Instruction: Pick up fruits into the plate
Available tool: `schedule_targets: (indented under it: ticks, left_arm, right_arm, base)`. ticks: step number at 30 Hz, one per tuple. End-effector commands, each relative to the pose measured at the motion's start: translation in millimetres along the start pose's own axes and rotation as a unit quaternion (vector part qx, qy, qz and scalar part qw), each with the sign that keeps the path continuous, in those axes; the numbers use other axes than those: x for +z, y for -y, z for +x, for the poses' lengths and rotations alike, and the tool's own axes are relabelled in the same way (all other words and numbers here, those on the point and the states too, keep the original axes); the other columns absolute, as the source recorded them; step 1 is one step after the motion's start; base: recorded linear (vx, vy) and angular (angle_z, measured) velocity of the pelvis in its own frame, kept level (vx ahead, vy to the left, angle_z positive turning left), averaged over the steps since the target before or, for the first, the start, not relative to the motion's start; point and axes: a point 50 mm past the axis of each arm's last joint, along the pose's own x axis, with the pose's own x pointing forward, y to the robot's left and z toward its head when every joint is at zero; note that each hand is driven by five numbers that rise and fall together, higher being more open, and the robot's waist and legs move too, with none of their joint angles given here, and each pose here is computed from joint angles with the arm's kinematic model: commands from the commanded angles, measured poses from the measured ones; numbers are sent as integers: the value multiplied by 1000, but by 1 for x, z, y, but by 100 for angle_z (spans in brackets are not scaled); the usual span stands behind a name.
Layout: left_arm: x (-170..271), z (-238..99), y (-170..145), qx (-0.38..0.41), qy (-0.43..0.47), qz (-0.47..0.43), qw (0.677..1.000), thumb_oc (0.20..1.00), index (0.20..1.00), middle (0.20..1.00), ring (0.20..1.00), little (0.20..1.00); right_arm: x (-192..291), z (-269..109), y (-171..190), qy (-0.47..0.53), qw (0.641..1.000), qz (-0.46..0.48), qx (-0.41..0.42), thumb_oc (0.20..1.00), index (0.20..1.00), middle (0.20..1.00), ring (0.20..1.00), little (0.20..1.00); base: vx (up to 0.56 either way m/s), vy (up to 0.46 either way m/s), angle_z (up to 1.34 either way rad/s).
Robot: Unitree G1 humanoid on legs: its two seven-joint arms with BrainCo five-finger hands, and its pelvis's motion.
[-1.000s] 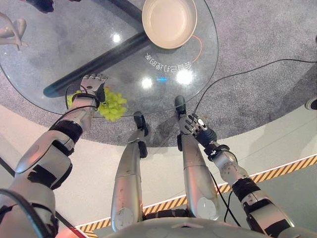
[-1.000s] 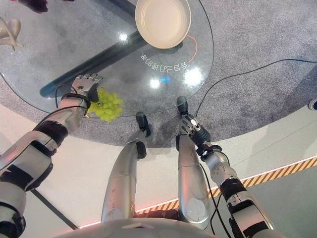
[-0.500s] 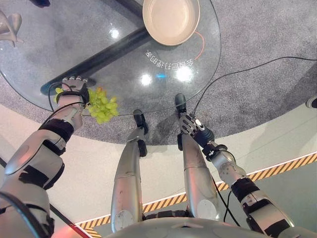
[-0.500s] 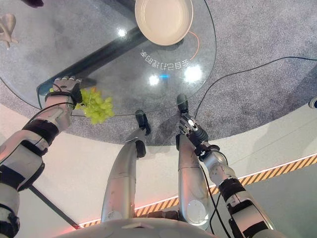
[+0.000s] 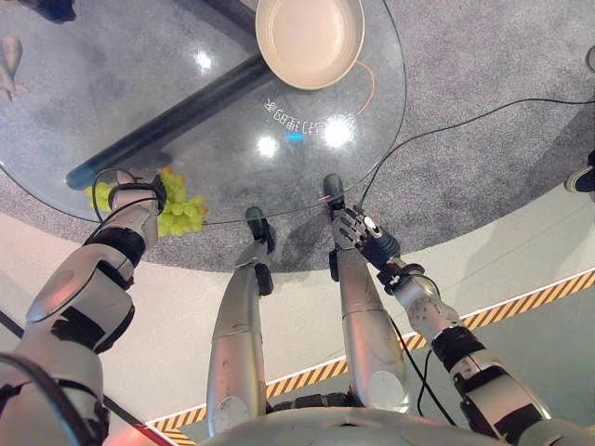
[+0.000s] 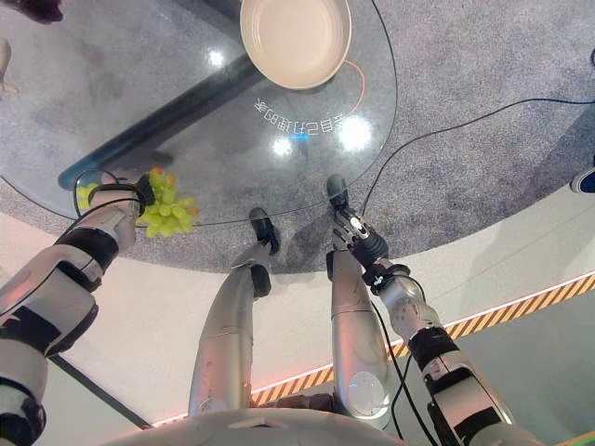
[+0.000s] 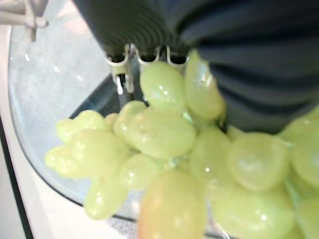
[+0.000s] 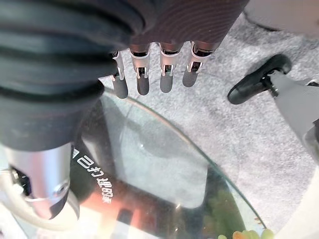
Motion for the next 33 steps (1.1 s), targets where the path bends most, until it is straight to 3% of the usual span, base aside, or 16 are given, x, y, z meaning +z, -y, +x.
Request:
schedule_targets:
  ticks: [1, 8, 20, 33]
  left_arm:
    - [22, -6, 50, -70, 45, -32, 996, 200, 200, 200, 200, 200]
    - [23, -5, 53, -60, 40, -49, 996, 200, 200, 200, 200, 200]
    - [26, -7, 52, 2, 68, -257, 964, 200, 200, 200, 200, 200]
    - [8, -15, 42, 80, 94, -343, 931, 200, 200, 200, 200, 200]
  right_arm:
    - [0, 2, -10, 0, 1000, -5, 31, 1000, 1000, 1000, 1000, 1000]
    - [2, 7, -13, -2, 999, -8, 34, 1000, 1000, 1000, 1000, 1000]
    - [-1, 5, -8, -7, 999, -14, 28, 1000, 1000, 1000, 1000, 1000]
    - [-5, -13, 7, -6, 1000, -10, 5, 1000, 1000, 1000, 1000, 1000]
  base:
    - [0, 0, 0]
    - [0, 0, 0]
    - [0, 0, 0]
    - [34, 0, 2]
